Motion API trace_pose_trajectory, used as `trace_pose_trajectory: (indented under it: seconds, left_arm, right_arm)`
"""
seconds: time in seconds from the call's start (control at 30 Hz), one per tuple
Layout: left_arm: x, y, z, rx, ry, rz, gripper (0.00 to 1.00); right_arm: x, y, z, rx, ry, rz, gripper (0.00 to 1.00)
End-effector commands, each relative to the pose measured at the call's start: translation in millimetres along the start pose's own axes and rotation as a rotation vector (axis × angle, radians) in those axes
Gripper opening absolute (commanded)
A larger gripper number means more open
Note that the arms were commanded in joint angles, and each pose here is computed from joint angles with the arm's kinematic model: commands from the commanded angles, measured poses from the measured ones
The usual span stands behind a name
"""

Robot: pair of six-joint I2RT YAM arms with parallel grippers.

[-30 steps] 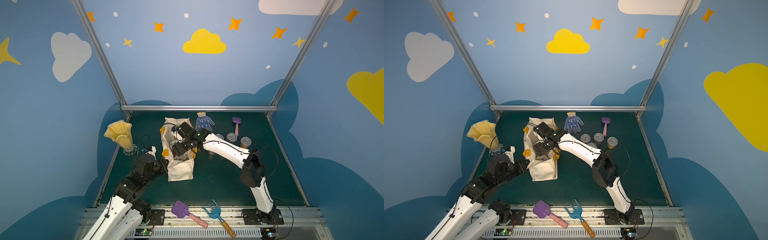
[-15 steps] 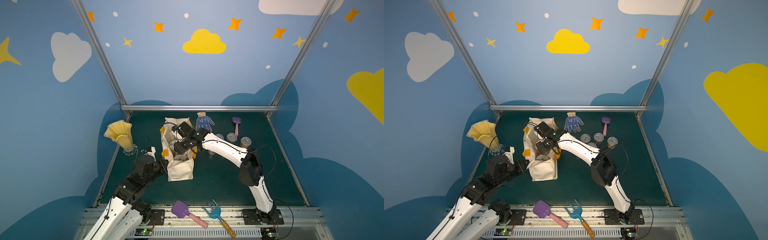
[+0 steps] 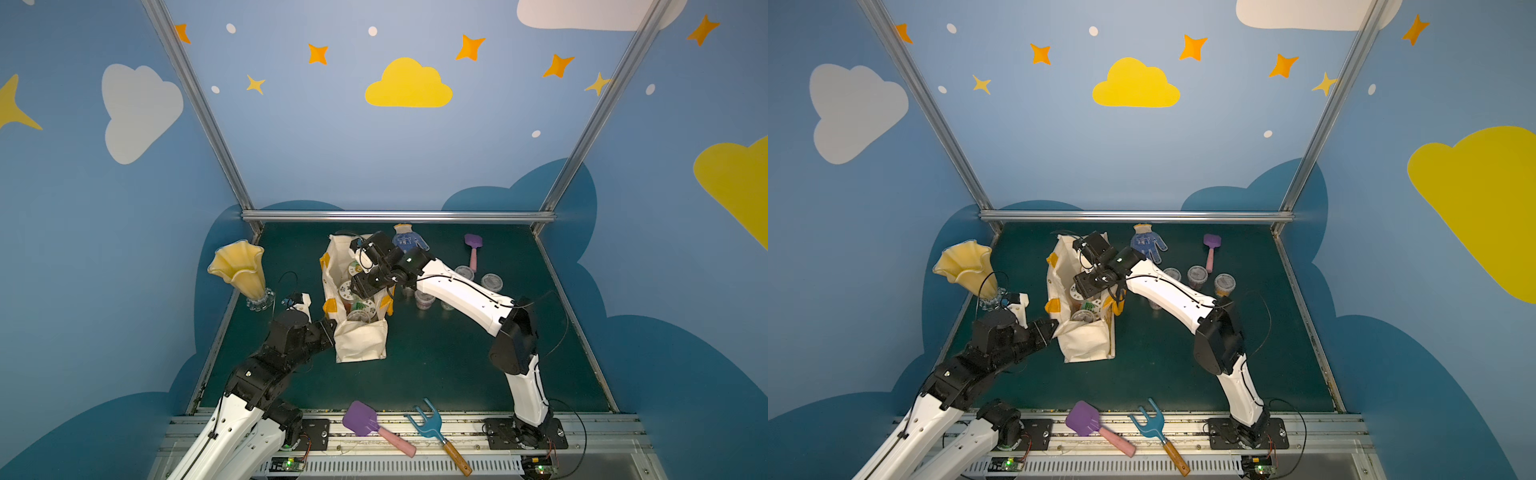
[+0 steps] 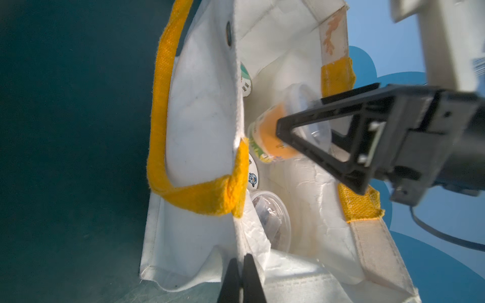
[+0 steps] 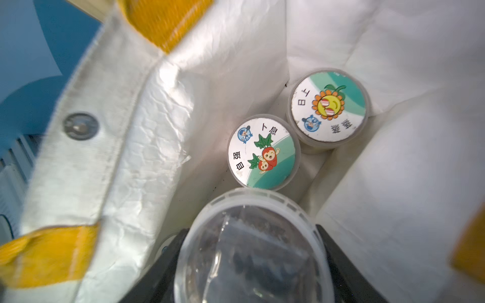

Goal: Take out the seed jars from the canvas bag
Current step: Pick up the seed jar from the canvas bag, then place the seed jar at the center of the board.

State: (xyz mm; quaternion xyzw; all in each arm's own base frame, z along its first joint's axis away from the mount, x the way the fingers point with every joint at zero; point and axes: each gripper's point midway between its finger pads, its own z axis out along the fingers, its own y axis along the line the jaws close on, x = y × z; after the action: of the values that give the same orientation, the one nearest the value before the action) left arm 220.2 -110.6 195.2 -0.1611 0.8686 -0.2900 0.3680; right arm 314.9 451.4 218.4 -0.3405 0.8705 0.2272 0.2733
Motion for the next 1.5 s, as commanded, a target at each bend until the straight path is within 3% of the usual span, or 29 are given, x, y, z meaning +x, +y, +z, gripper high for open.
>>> trace_pose_trajectory:
  seconds: [0.0, 0.4, 0.67, 0.93, 1.13, 1.47]
  left_arm:
    - [12.6, 14.7, 4.8, -0.054, 0.043, 0.003, 0.05]
    - [11.3, 12.7, 4.2, -0.049, 0.041, 0.002, 0.05]
    - [9.7, 10.2, 2.4, -0.044, 0.040, 0.006, 0.05]
    - [6.6, 8.3, 0.2, -0.045, 0.033, 0.012, 0.05]
    - [6.2, 5.8, 1.3, -0.037, 0.037, 0.008, 0.05]
    - [4.5, 5.7, -0.2, -0.038, 0.029, 0.006, 0.06]
  right_arm:
    - [-28.9, 7.4, -46.1, -0.047, -0.118, 0.014, 0.57]
    - [-47.8, -15.0, -136.6, -0.071, -0.311, 0.066, 0.59]
    - [-8.1, -87.8, -172.5, 0.124, -0.337, 0.165, 0.60]
    - [78.4, -186.9, -177.4, 0.371, -0.267, 0.377, 0.60]
    - [148.7, -244.7, -163.2, 0.561, -0.142, 0.526, 0.60]
    - [196.3, -293.1, -121.9, 0.667, -0.051, 0.619, 0.61]
